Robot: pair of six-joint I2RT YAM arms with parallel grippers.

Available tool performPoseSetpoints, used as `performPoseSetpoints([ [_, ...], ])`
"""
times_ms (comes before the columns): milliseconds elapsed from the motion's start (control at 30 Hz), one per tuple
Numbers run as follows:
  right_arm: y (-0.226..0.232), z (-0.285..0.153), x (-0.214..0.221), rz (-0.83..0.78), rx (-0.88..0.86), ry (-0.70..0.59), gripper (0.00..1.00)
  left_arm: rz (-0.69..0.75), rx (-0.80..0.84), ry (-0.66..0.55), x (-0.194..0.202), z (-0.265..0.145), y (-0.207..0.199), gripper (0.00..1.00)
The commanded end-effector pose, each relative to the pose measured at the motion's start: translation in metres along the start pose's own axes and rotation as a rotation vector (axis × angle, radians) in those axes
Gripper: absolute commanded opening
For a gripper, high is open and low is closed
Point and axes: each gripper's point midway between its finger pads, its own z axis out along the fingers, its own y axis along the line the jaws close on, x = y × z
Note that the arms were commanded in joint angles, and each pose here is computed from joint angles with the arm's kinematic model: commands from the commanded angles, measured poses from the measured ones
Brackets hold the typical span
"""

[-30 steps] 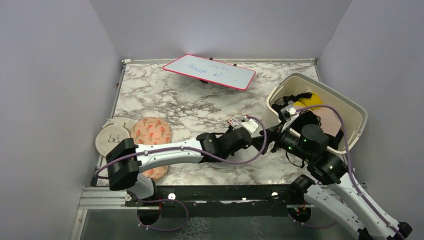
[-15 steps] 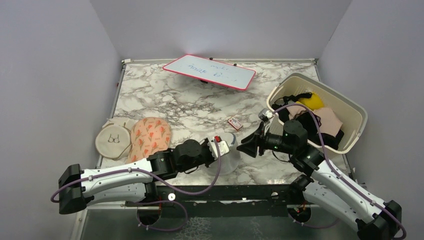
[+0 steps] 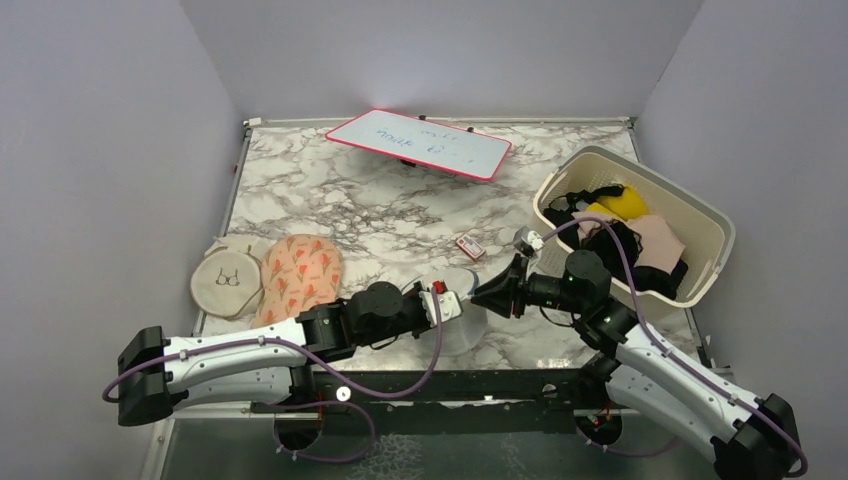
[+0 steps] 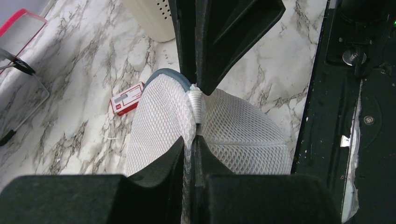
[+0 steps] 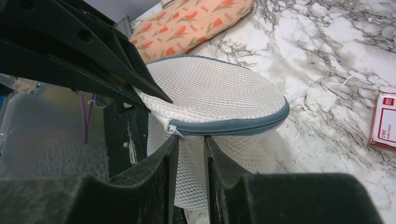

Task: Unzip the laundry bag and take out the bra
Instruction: Pick up the laundry bag at the center of the board, then unzip the laundry bag at the center of the board.

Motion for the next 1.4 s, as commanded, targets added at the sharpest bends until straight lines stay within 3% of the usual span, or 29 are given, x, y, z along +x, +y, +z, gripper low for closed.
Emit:
performPoseSetpoints([
  [0, 0.012, 0.004, -0.007, -0.064, -0.088, 0.0, 0.24, 0.012, -0.008, -0.066, -0.023, 0.002, 0.003, 0.0],
  [400, 0.026, 0.005, 0.0, -0.1, -0.201, 0.027, 0.27, 0.023, -0.018, -0.042, -0.018, 0.004, 0.004, 0.0],
  [600, 0.023, 0.003, -0.01, -0.118, -0.162, -0.018, 0.24, 0.025, -0.016, -0.035, -0.017, 0.003, 0.004, 0.0],
  [833, 0.017, 0.001, -0.01, -0.085, -0.108, -0.035, 0.1, 0.022, -0.015, -0.046, -0.02, 0.002, 0.004, 0.0],
  [1367, 0.016, 0.006, -0.001, -0.062, -0.134, -0.013, 0.09, 0.025, -0.018, -0.054, -0.023, 0.0, 0.004, 0.0],
])
